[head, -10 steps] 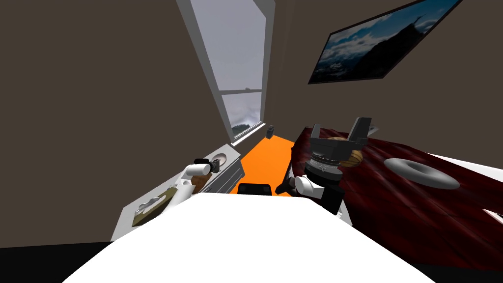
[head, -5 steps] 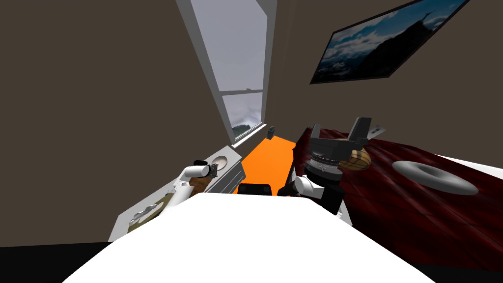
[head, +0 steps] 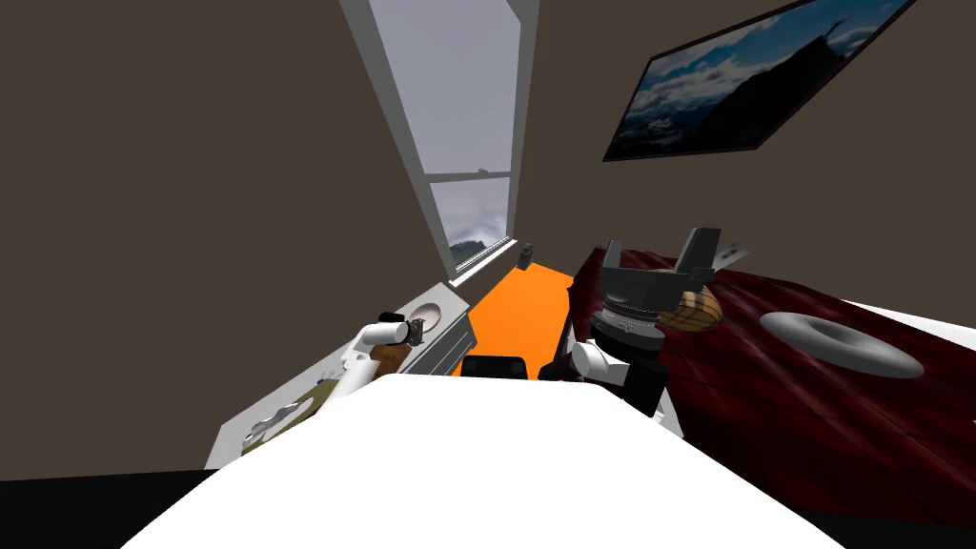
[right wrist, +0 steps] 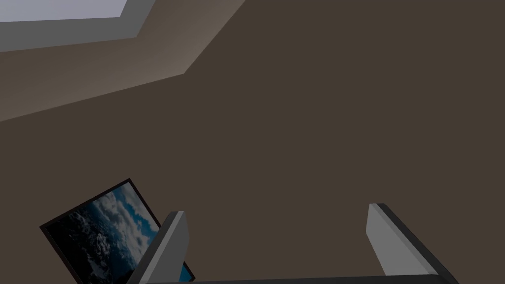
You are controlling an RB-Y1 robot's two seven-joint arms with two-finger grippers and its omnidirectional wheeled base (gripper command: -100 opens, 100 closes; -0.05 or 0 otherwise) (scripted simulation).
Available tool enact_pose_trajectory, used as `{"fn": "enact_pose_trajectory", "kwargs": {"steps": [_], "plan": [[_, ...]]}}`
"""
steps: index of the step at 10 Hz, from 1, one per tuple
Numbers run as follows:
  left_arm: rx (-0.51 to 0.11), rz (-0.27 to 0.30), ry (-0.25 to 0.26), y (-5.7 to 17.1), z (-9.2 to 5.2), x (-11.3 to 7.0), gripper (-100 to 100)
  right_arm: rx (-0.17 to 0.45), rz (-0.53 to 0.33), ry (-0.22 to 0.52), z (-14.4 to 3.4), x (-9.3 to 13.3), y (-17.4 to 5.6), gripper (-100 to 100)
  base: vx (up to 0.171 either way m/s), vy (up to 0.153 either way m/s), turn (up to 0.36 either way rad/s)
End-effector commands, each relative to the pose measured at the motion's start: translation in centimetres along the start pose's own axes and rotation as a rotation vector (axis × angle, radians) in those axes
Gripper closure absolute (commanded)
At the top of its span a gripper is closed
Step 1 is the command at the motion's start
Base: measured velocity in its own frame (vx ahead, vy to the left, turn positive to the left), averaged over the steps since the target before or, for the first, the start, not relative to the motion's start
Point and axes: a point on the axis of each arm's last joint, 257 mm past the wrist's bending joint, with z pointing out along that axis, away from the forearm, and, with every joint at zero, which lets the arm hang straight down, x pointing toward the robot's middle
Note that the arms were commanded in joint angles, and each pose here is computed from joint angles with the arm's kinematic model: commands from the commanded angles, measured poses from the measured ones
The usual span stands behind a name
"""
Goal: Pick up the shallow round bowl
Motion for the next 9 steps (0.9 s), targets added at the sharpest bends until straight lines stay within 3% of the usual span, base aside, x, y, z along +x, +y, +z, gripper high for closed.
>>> {"fn": "enact_pose_trajectory", "kwargs": {"steps": [1,2,6,7,8,9], "plan": [[0.0,0.0,0.0,0.0,0.0,0.0,-100,0.0,0.0,0.0,0.0,0.0,0.0,0,0.0,0.0,0.0],[0.002,0.0,0.0,0.0,0.1,0.0,100,0.0,0.0,0.0,0.0,0.0,0.0,0,0.0,0.0,0.0],[0.0,-0.001,0.001,0.1,0.1,0.0,100,0.0,0.0,0.0,0.0,0.0,0.0,0,0.0,0.0,0.0],[-0.001,-0.001,0.0,0.1,0.1,0.0,0,0.0,0.0,0.0,0.0,0.0,0.0,0,0.0,0.0,0.0],[0.002,0.002,0.001,-0.2,-0.6,0.1,100,0.0,0.0,0.0,0.0,0.0,0.0,0,-0.003,-0.005,0.019],[0.001,0.004,0.002,-0.3,-1.0,0.1,100,0.0,0.0,0.0,0.0,0.0,0.0,0,-0.006,-0.006,0.025]]}}
